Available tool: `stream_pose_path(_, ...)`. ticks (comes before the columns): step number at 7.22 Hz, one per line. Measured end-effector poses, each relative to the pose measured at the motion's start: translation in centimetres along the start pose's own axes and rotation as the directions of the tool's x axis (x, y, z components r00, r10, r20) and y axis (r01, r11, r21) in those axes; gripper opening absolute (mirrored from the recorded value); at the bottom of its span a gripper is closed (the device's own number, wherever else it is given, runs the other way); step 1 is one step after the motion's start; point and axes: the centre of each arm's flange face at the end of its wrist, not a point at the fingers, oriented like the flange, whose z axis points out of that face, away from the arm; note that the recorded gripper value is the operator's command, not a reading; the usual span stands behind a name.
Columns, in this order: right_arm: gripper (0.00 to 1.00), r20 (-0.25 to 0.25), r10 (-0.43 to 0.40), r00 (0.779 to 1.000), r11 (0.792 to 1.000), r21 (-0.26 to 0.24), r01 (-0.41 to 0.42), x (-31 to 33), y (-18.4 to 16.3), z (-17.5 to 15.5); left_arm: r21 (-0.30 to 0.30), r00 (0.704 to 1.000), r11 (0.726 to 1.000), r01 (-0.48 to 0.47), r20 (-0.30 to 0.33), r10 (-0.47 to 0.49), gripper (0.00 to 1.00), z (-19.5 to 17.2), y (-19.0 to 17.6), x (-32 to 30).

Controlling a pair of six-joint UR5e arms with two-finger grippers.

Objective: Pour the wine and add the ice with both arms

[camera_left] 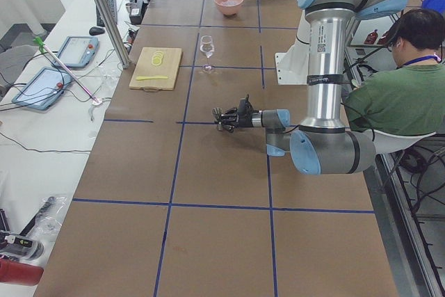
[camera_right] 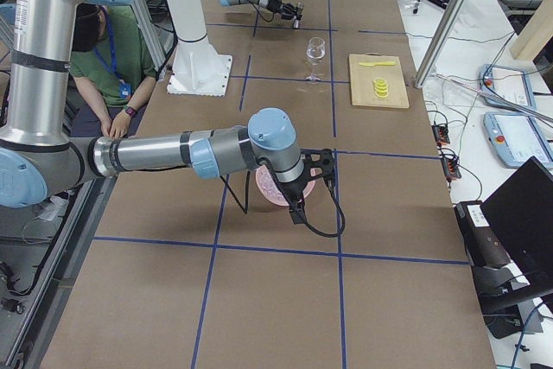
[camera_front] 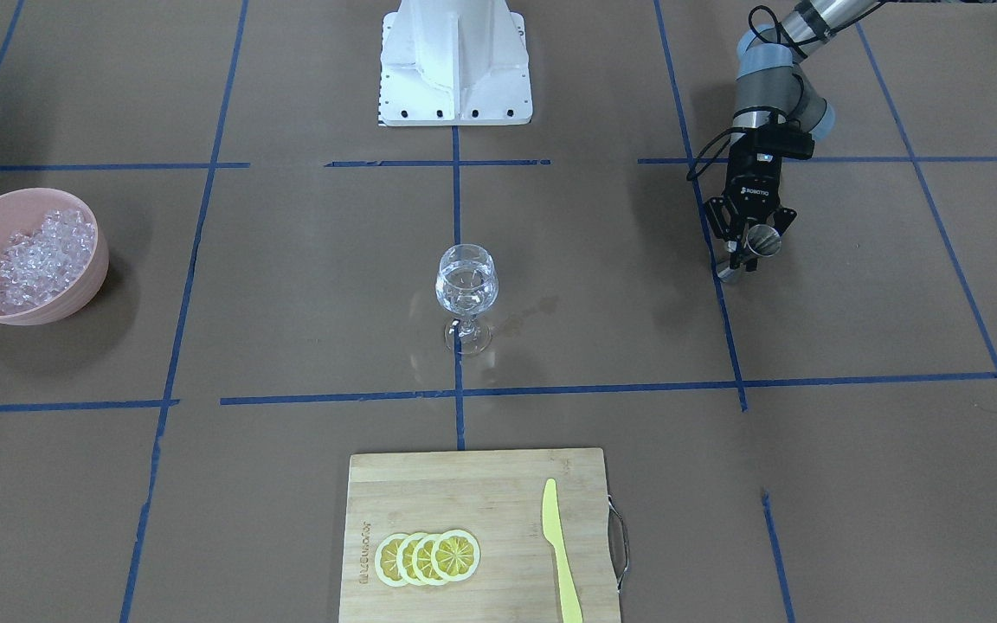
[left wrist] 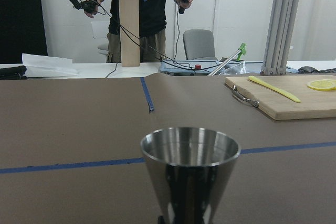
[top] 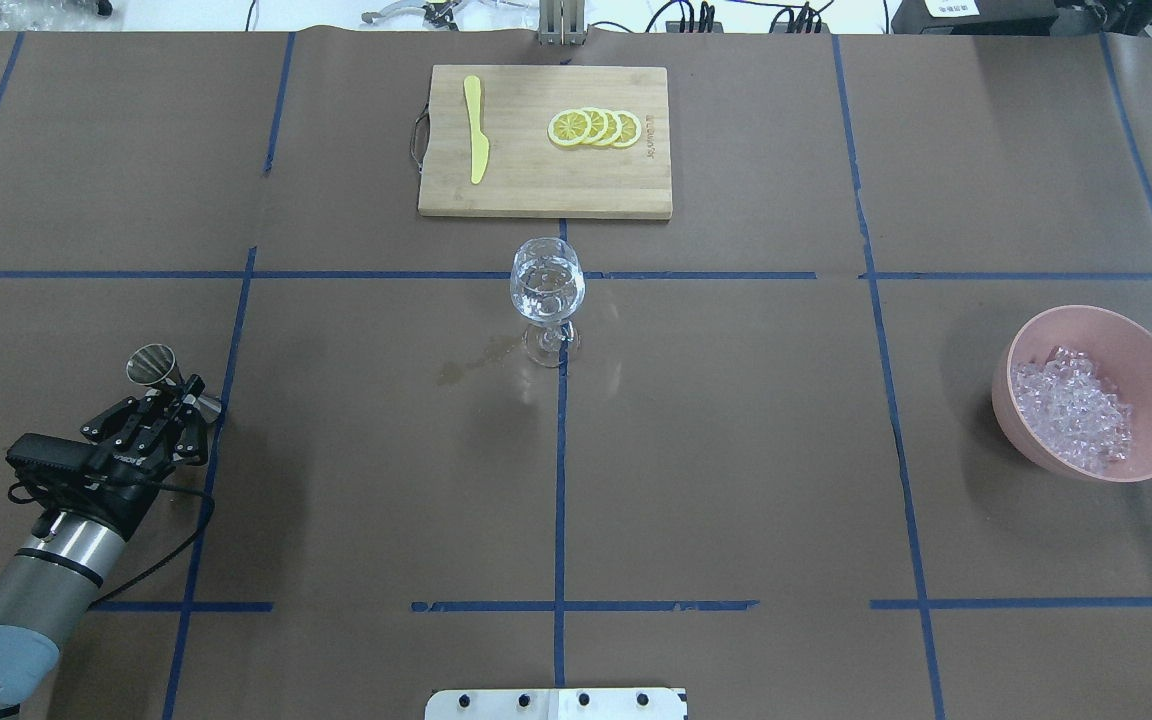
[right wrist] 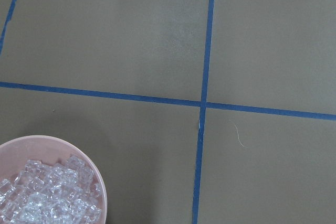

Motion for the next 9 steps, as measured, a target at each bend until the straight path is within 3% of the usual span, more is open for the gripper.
stream_pose_path(9, 1.0, -0.002, 0.005, 1.0, 1.0, 0.004, -0.005, 0.25, 0.1, -0.19, 0.008, 1.0, 1.0, -0.017, 0.013, 0.017, 0.27, -0.11, 0.67, -0.24)
